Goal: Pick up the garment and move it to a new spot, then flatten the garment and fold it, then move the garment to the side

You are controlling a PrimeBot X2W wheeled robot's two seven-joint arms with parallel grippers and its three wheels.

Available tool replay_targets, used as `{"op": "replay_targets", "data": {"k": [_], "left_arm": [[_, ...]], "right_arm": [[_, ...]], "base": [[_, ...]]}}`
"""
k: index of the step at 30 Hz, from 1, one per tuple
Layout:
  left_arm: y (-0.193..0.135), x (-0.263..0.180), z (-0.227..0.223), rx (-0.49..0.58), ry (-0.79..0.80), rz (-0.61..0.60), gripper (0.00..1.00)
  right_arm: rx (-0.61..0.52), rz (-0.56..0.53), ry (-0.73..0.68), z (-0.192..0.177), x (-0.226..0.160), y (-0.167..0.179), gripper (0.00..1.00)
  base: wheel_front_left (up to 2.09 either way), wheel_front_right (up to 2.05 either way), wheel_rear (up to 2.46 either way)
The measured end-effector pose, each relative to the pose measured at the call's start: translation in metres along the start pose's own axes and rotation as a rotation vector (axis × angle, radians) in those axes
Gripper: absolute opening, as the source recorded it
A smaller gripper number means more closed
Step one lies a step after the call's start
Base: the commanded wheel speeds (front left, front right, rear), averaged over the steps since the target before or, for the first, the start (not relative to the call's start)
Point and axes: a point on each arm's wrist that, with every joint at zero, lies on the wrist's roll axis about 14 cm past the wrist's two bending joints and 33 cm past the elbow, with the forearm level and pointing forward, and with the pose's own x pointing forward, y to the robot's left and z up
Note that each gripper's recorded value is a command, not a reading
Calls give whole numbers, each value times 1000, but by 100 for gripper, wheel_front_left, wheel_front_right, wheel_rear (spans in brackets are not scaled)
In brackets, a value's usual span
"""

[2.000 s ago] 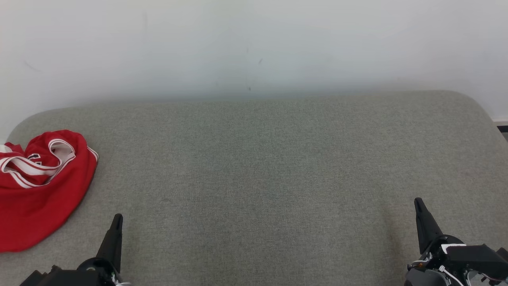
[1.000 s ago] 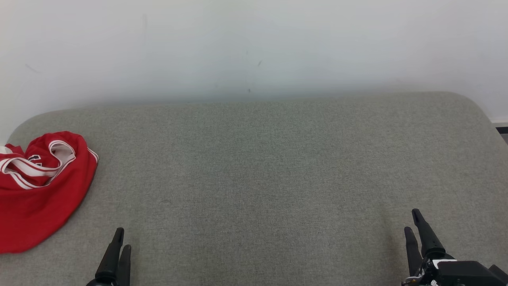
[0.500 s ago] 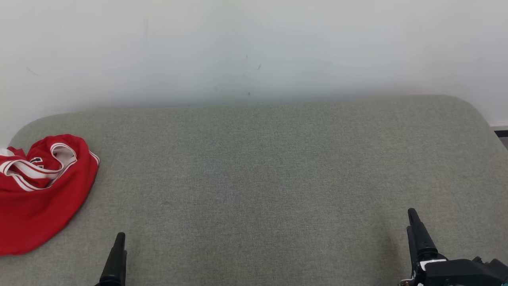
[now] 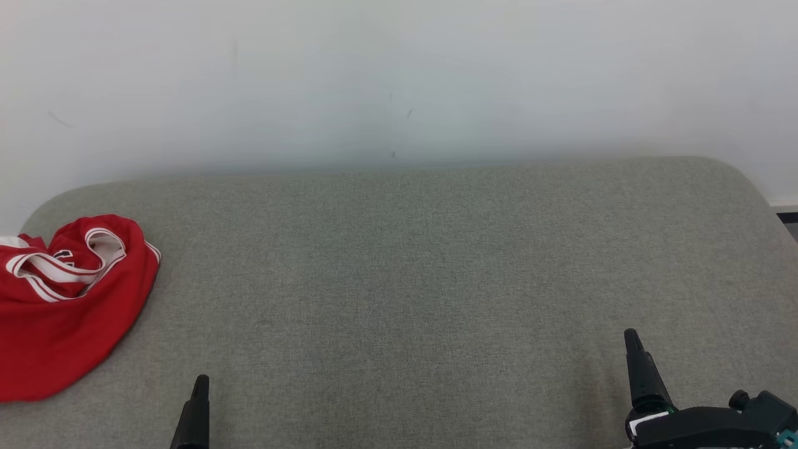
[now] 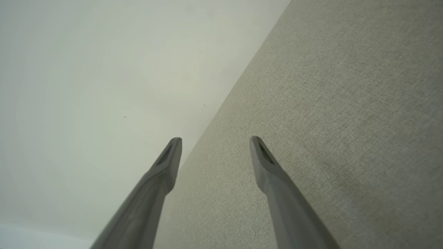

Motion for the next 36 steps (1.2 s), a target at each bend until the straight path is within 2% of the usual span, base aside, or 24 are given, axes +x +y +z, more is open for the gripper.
{"op": "replay_targets", "data": {"k": [7, 19, 36], "left_arm": [[-3, -4, 2, 132, -14, -13, 100], [-5, -8, 4, 364, -29, -23, 100], [-12, -10, 9, 603, -60, -59, 100]], "right_arm": [[-143, 10, 11, -4, -3, 2, 100], [-327, 32, 44, -13, -8, 5, 100], [-535, 55, 70, -21, -13, 5, 100]], "base": [[0, 0, 0], [0, 0, 0], [0, 0, 0]]}}
